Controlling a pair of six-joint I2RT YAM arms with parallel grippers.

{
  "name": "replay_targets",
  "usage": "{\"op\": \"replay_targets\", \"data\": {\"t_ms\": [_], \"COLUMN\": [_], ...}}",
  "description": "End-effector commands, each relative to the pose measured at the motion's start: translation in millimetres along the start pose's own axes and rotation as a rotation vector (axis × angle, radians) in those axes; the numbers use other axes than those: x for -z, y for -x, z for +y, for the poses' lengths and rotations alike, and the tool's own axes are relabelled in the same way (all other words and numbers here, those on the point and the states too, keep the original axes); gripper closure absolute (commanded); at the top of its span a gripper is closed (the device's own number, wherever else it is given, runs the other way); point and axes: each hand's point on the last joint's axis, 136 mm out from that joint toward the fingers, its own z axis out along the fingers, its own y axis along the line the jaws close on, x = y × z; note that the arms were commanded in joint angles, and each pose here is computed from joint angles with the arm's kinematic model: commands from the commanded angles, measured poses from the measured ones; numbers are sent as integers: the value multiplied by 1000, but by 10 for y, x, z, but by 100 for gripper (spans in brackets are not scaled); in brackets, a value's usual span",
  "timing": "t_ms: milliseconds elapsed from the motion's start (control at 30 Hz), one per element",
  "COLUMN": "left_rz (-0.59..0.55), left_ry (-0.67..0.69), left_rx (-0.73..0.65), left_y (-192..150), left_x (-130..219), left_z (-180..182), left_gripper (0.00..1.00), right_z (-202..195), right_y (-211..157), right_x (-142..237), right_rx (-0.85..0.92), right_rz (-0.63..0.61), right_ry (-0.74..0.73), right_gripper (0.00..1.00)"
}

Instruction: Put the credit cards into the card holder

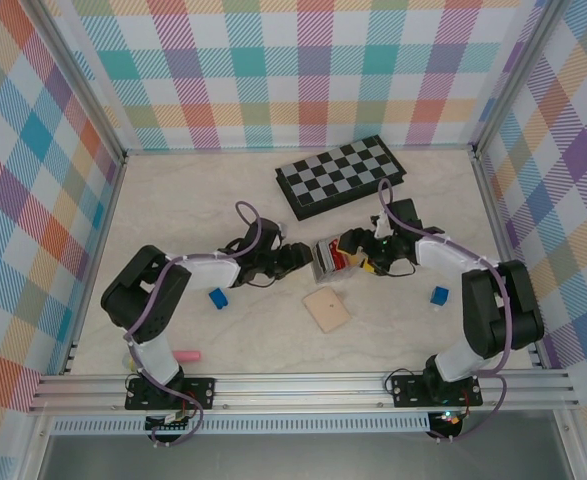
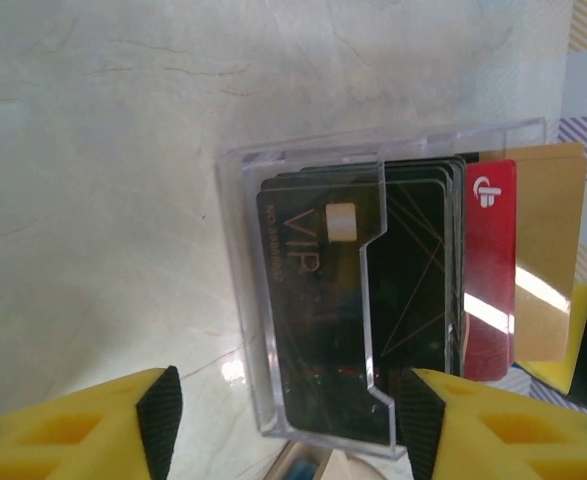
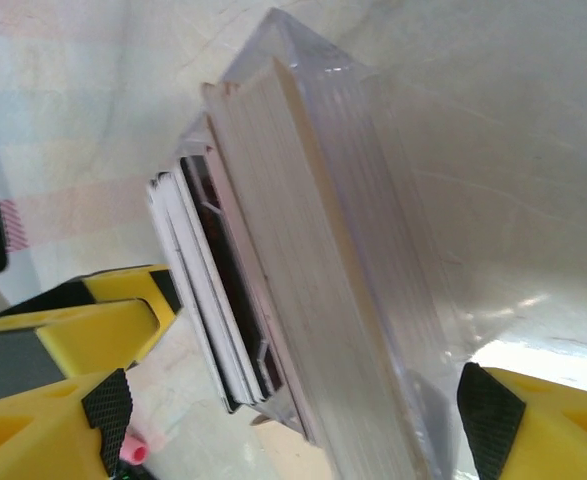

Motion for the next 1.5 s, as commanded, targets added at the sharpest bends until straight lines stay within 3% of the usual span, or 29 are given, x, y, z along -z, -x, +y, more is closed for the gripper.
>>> {"op": "replay_targets", "data": {"t_ms": [0, 100, 233, 400, 567, 800, 1033, 1467], "left_rz": [15, -1, -72, -207, -332, -440, -489, -502], "left_ry": [-58, -55, -9, 97, 194, 249, 277, 292], "left_rx": [4, 10, -7, -17, -17, -27, -28, -33], "left_y": [20, 41, 105, 209, 273, 298, 299, 270], "left_x": [-83, -88, 48, 354, 700, 1039, 1196, 1282], "left_z": [-199, -183, -105, 84, 282, 420, 497, 545], "left_gripper": [44, 46, 46, 43, 39, 32, 32, 30], "right_z": [-147, -145, 153, 491, 592, 514, 512, 345], "right_y": [121, 222, 191, 27, -68, -51, -97, -9], "right_x": [255, 492, 586, 417, 129, -130, -347, -422], "right_rx": [68, 144, 296, 495, 586, 644, 676, 724], "right_rz": [-83, -147, -158, -134, -95, -85, -40, -62], "right_ry": [-198, -301, -315, -425, -531, -723, -753, -974], "right_gripper": [16, 18, 29, 42, 51, 54, 55, 59]}}
